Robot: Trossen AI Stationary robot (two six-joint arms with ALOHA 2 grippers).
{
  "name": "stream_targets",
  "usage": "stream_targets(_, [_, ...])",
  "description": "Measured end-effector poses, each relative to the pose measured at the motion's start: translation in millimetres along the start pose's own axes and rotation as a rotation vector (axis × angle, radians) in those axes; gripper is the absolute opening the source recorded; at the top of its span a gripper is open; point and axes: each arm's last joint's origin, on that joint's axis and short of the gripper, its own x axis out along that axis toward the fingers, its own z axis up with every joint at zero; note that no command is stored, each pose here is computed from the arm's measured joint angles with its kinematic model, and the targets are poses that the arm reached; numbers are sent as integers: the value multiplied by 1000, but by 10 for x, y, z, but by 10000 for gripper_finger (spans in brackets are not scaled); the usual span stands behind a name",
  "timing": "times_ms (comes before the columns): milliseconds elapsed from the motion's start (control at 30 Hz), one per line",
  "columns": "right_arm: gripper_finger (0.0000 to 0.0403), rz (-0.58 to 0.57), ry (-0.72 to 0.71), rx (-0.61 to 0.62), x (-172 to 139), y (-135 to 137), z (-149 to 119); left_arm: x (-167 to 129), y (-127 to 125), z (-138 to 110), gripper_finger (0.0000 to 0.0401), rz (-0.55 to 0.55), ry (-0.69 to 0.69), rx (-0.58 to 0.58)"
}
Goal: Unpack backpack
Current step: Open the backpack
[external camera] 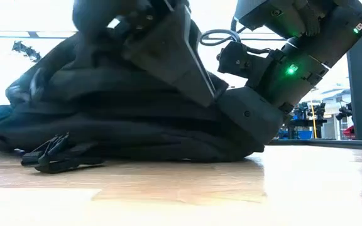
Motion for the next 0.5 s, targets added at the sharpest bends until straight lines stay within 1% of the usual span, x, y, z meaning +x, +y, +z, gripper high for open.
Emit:
stream_targets(200, [0,3,-3,-8,-10,11,-9,-61,323,-89,117,192,122,14])
stream_targets(267, [0,3,-4,-9,-10,12,-10,-58,383,-135,114,220,170,30])
stream_targets(367, [0,3,-4,-11,-10,12,-10,-43,441,-173,114,230,208,27])
stream_targets(433, [0,4,-5,-12,-10,12,-10,-33,479,-186,118,242,221,16])
stream_targets(500, [0,4,-4,-12,-10,13,-10,-32,518,-215,125,280,249,30])
